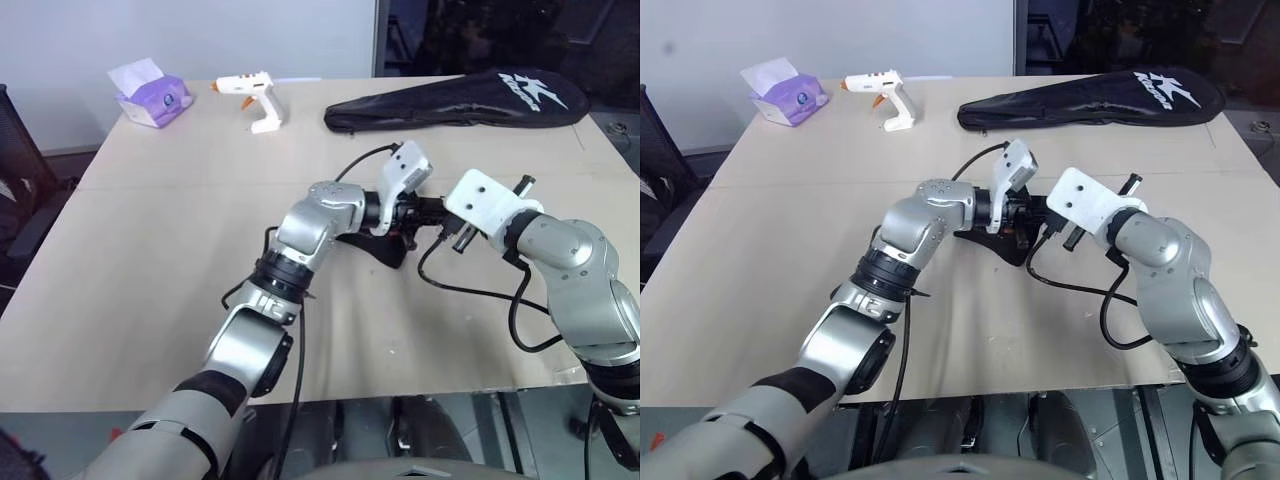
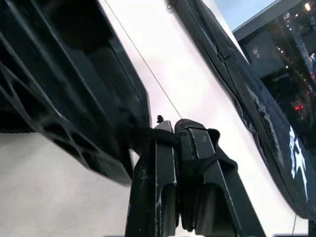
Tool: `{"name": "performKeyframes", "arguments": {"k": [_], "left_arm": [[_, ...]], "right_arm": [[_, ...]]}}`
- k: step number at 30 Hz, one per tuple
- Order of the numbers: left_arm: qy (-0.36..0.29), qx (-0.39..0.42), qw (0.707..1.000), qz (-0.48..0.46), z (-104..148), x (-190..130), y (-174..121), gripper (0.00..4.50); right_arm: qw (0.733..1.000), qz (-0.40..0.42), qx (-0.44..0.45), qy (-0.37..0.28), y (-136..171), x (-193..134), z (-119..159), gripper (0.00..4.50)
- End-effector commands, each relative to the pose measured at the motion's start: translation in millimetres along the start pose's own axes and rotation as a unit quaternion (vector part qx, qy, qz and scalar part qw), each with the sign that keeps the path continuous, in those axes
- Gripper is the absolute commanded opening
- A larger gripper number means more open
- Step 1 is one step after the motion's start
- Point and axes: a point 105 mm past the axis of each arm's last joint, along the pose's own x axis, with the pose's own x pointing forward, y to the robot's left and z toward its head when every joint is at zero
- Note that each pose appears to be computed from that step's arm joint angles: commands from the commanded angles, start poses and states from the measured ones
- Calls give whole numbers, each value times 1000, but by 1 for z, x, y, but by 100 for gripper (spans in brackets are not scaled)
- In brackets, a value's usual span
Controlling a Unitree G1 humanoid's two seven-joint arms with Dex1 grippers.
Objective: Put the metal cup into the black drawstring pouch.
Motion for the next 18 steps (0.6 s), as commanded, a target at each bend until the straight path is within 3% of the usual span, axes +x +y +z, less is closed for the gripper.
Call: {"name": "performKeyframes", "arguments": {"k": [1,3,7,11,13,14,17,18], "left_arm": [[47,6,999,16,-25,-22,5,19],[81,2,996,27,-44,-37,7,19],[143,17,988,63,-79,-68,15,19],[118,30,990,70,-70,-71,15,19],[76,15,995,59,-56,-72,11,19],[58,12,996,63,-49,-74,11,122],[-9,-2,994,105,-27,-92,14,237],[-28,-10,991,128,-23,-103,16,245]], "right_arm": [[992,-114,33,40,-49,-14,-22,0],[982,-166,58,65,-70,-22,-37,0],[974,-196,52,103,-87,-31,-60,0],[984,-121,104,76,-53,-18,-60,0],[989,-72,118,52,-32,-15,-53,0],[987,-54,146,38,-22,-15,-51,62],[983,-49,174,16,-10,-28,-51,171],[980,-38,195,-4,-3,-37,-47,188]]}}
